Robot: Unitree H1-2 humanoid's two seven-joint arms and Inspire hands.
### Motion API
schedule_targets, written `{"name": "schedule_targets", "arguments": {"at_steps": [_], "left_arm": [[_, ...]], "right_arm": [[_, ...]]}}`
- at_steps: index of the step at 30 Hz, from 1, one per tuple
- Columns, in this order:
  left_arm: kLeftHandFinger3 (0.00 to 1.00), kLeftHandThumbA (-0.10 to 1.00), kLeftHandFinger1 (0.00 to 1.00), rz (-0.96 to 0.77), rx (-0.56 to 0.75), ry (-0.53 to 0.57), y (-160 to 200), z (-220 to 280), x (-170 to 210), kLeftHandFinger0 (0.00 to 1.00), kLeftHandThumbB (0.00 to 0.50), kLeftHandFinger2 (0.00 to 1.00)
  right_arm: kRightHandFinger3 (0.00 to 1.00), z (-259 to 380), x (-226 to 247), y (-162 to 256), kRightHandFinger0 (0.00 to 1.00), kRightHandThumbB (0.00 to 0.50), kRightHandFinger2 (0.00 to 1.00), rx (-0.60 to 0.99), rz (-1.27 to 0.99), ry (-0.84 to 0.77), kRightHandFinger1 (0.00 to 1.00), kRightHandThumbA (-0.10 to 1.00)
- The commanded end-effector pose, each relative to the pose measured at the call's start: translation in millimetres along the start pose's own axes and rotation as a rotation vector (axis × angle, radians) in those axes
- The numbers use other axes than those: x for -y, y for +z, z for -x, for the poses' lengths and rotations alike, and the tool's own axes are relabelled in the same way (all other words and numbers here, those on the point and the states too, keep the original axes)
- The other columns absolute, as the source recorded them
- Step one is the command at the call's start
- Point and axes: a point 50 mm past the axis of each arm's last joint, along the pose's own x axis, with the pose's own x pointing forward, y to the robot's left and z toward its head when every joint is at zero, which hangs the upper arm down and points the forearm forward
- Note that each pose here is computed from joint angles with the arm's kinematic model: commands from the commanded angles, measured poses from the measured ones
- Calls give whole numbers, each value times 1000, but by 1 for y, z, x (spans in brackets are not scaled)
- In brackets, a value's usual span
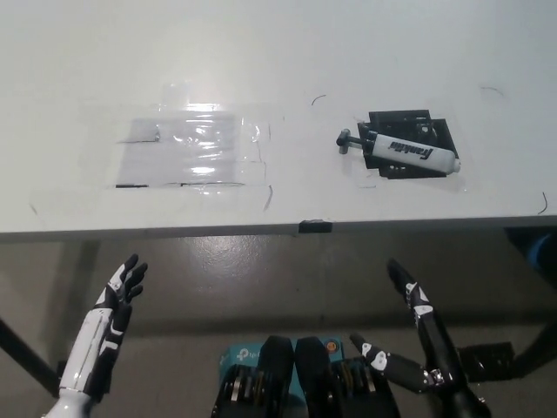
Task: The robot uses right hand to pick up a small white air pumper and uses its left hand to compress it, and then puts it on the desk
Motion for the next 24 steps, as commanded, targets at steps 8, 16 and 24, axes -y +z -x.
{"name": "schedule_targets", "arguments": {"at_steps": [8,16,24], "left_arm": [[1000,1000,1000,23,-44,-14,-16,-7,-15,1000,138,1000],[1000,1000,1000,79,-25,79,-25,-3,-12,1000,54,1000],[1000,1000,1000,139,-24,143,-34,23,0,1000,30,1000]], "right_arm": [[1000,-9,-2,5,1000,105,1000,86,-10,-29,1000,698],[1000,-4,0,5,1000,110,1000,88,-4,-17,1000,684],[1000,16,0,0,1000,118,1000,60,-2,12,1000,655]]}}
